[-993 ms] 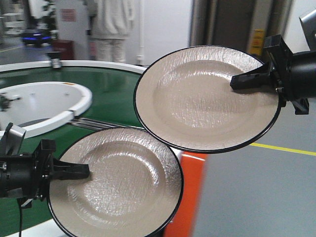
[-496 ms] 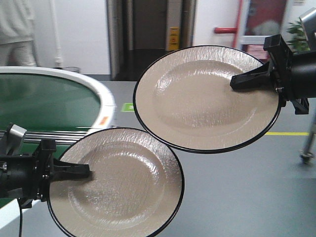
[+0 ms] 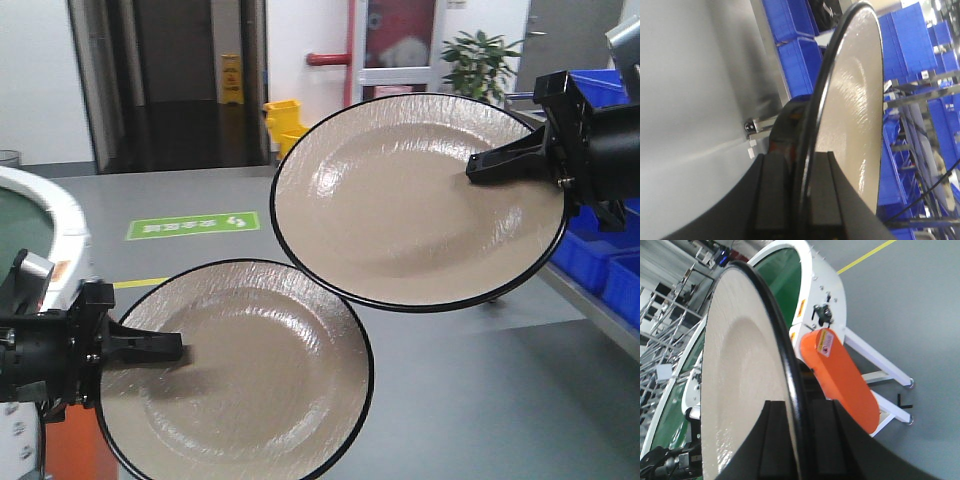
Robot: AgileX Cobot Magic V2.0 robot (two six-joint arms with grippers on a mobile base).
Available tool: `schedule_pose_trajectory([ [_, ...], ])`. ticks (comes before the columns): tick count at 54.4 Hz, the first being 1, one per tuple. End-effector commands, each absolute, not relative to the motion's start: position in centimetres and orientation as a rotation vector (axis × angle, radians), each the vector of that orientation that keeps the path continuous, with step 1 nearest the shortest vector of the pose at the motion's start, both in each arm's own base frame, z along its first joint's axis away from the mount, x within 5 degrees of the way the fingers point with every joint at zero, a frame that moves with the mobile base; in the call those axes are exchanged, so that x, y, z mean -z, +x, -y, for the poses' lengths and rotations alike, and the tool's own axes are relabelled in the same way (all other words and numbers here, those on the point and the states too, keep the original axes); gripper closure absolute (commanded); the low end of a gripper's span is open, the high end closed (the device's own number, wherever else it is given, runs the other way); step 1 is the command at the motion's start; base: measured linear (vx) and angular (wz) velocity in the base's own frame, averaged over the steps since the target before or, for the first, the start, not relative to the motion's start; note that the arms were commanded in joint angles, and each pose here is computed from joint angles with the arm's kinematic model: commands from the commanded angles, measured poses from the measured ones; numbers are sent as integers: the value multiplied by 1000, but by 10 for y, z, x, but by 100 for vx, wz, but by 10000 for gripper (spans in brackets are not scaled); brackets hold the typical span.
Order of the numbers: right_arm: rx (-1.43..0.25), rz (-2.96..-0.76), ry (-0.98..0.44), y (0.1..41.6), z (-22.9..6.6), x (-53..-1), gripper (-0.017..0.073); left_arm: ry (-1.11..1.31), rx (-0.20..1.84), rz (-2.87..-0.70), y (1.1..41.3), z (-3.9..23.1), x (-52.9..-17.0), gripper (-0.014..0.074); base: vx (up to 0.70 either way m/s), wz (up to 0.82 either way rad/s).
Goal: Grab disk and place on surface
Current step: 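Hold both plates while the base drives to the steel counter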
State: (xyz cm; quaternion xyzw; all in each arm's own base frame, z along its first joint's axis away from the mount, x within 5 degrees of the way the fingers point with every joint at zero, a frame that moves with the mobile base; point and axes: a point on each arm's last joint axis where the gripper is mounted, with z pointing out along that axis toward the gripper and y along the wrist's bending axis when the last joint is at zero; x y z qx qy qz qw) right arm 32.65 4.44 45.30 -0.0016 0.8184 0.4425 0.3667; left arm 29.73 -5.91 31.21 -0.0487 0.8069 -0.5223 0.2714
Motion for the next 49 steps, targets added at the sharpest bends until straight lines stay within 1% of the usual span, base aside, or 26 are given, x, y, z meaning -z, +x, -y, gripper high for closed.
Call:
schedule_pose_trajectory([
  [1, -1215, -1919, 11, 310, -47, -490, 561, -133, 1541, -2014, 291, 63, -345, 595, 11, -35],
  [31, -1215, -1919, 11, 310, -47, -490, 561, -133, 1541, -2014, 291, 63, -345, 595, 13, -29],
  [49, -1215, -1919, 11, 310, -47, -490, 561, -133, 1541, -2014, 291, 63, -345, 595, 17, -21],
])
